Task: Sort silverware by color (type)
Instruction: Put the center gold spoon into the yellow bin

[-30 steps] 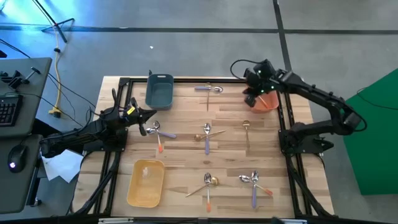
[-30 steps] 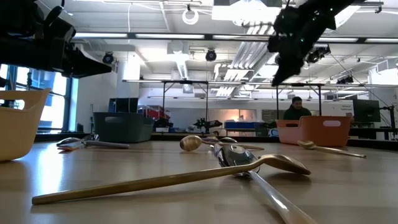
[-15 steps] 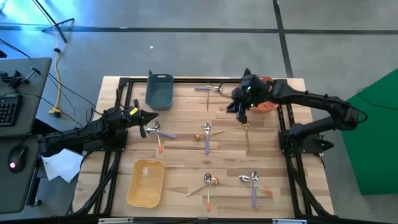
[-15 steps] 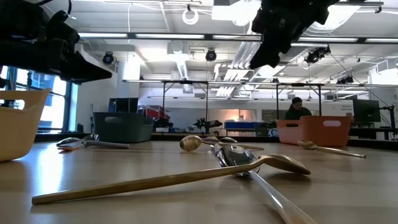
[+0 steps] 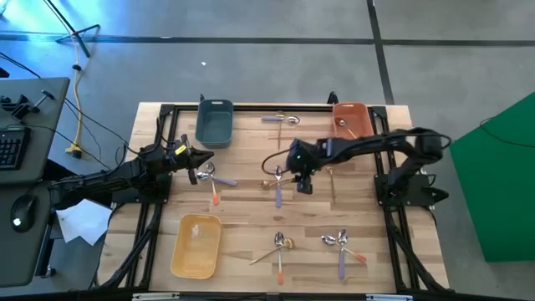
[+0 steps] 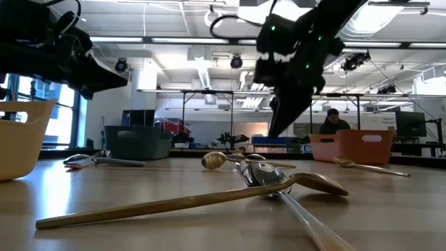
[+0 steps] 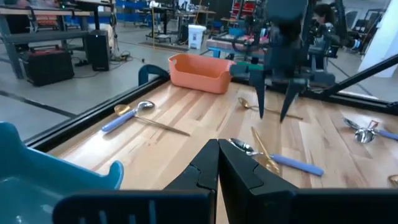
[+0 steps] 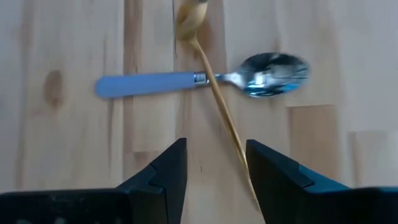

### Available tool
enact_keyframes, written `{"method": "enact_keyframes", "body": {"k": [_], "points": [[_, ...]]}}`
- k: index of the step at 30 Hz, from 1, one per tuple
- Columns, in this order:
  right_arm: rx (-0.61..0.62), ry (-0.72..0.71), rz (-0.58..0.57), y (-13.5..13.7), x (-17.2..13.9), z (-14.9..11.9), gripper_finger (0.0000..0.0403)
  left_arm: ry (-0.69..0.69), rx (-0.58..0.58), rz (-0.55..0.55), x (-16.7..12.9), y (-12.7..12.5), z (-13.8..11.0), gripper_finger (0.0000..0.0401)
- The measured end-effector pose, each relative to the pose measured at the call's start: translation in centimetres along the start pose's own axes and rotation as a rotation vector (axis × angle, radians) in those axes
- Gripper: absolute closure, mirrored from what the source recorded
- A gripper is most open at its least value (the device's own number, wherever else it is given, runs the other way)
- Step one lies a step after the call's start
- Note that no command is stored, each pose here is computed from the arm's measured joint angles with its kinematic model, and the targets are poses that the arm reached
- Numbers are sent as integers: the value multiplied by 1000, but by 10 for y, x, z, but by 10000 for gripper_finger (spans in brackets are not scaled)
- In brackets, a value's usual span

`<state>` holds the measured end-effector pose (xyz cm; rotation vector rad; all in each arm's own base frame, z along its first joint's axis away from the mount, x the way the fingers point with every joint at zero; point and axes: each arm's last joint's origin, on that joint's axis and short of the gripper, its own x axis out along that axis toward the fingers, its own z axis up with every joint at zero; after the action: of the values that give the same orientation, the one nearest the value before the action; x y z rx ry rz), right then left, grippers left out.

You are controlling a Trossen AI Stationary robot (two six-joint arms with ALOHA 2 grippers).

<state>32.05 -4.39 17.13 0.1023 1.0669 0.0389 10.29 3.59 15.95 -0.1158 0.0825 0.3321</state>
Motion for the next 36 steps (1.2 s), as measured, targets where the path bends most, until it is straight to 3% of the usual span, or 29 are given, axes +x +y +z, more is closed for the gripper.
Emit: {"method": "enact_keyframes", "body": {"k": [13,17,26,36], "points": [[4,29,-48,-9,47,-4,256,2,4,78,0,2,-1,400],[6,40,-51,-9,51,-6,283,1,-2,78,0,2,-1,400],[2,40,-43,-10,51,-6,392,-3,-52,84,0,3,0,400],[28,-1,-14,-8,45,-2,398,-5,-85,78,0,2,0,400]]}}
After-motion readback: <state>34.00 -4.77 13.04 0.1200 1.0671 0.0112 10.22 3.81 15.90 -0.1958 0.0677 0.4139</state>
